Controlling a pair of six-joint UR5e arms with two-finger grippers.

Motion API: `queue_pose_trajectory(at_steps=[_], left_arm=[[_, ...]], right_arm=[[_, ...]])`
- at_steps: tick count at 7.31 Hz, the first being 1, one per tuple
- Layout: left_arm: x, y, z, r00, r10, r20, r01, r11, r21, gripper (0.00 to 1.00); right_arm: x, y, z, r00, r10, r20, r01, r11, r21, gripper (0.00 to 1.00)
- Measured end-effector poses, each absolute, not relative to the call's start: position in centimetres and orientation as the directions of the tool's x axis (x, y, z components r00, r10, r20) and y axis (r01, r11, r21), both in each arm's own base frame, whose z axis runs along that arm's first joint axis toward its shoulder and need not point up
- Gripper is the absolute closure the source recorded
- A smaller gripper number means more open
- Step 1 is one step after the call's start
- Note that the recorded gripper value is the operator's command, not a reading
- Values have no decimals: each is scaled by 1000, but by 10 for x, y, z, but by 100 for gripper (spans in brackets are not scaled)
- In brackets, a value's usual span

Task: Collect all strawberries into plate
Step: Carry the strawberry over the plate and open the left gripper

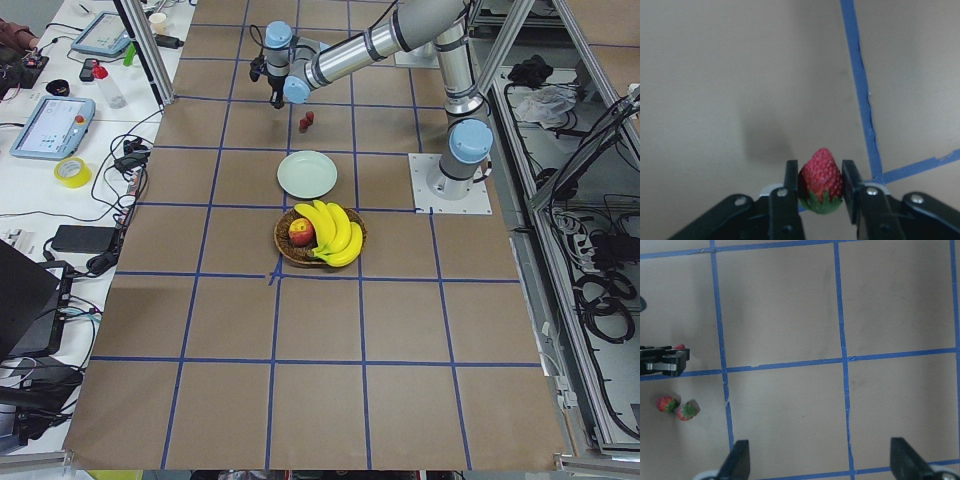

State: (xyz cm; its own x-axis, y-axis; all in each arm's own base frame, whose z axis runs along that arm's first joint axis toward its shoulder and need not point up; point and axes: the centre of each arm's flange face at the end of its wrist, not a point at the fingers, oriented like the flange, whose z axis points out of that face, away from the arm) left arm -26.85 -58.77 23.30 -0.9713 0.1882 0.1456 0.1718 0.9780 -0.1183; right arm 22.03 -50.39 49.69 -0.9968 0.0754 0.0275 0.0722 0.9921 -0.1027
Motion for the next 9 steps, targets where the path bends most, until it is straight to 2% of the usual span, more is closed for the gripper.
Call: queue_pose_trajectory(at_steps=[2,4,6,9], left_arm=[[-208,-601,280,-985,158,75,153,986,-68,100],[-133,-597,298,-996,87,11,87,996,-8,100],[-65,-579,281,-996,67,-54,61,992,110,100],[8,-559,244,-998,14,-62,-2,970,244,100]], right_arm=[[220,-504,496,-997,75,28,72,992,-102,0],[220,-504,495,-997,75,28,72,992,-100,0],[220,-504,495,-997,76,29,73,992,-98,0],[220,-504,494,-997,75,29,72,993,-98,0]])
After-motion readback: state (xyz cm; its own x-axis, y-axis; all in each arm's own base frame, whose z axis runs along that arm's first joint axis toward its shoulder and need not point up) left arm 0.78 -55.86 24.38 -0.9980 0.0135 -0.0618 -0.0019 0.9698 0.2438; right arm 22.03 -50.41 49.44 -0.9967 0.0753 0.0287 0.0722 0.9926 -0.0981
